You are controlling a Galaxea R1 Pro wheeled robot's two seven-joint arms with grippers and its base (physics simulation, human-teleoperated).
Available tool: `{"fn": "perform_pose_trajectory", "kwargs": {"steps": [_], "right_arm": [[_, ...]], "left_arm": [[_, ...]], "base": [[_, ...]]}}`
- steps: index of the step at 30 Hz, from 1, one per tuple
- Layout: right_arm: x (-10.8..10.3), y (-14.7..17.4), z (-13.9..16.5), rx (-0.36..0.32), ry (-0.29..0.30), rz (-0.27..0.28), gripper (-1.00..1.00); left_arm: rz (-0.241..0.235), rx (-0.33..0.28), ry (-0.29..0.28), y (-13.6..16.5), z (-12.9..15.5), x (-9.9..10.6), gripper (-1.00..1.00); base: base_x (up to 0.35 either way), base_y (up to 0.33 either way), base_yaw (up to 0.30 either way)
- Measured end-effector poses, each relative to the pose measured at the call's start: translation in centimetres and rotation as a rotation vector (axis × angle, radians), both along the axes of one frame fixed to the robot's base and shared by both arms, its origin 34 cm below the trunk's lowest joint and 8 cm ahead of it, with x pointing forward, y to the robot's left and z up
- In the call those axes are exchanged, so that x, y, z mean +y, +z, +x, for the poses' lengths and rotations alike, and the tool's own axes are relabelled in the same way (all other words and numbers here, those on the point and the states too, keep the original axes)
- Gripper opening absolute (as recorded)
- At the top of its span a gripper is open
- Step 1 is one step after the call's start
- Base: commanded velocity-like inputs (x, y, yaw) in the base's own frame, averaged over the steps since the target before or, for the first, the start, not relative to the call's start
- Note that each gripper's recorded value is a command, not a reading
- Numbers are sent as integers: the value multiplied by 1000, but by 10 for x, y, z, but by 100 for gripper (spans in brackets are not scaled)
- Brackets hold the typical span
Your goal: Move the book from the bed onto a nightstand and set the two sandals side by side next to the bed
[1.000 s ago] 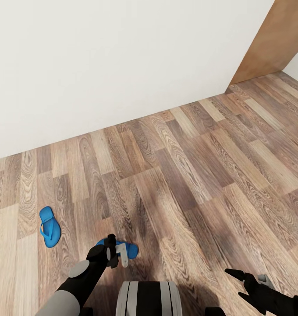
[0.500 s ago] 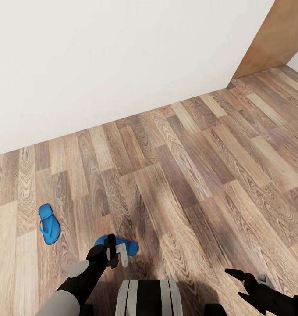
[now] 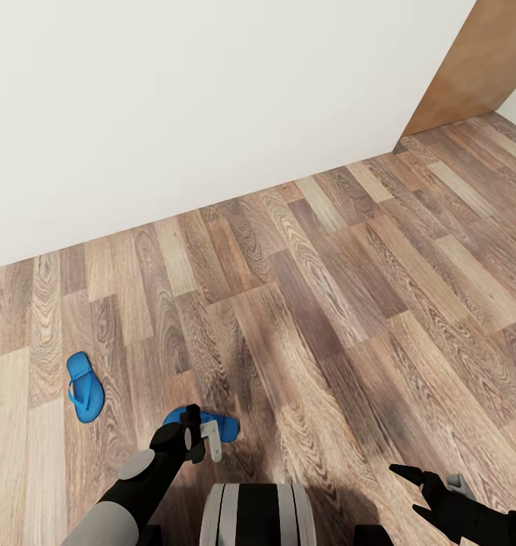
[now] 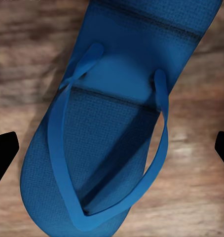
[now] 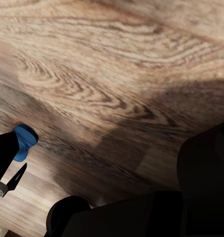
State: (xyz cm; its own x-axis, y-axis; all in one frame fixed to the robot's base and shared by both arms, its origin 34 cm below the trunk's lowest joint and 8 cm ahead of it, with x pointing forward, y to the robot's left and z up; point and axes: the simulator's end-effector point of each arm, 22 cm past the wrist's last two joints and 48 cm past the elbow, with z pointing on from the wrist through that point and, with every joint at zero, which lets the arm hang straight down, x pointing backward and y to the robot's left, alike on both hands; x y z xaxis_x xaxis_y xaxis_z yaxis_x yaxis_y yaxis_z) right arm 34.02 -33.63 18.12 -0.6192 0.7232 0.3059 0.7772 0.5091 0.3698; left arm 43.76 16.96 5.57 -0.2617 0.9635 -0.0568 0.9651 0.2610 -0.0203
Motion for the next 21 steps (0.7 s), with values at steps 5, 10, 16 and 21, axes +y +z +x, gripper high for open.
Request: {"fn": "perform_pose_trajectory", "kwargs": {"steps": [5,10,16,21], "right_arm": [[0,0,0,-1,0,0,100],[0,0,0,-1,0,0,100],[0,0,0,0,0,0,100],[0,0,0,-1,0,0,100]], "left_arm": [[0,0,0,0,0,0,100],[0,0,0,0,0,0,100],[0,0,0,0,0,0,100],[0,0,0,0,0,0,100]], "base": [[0,0,0],[0,0,0],[0,0,0],[0,0,0]]}}
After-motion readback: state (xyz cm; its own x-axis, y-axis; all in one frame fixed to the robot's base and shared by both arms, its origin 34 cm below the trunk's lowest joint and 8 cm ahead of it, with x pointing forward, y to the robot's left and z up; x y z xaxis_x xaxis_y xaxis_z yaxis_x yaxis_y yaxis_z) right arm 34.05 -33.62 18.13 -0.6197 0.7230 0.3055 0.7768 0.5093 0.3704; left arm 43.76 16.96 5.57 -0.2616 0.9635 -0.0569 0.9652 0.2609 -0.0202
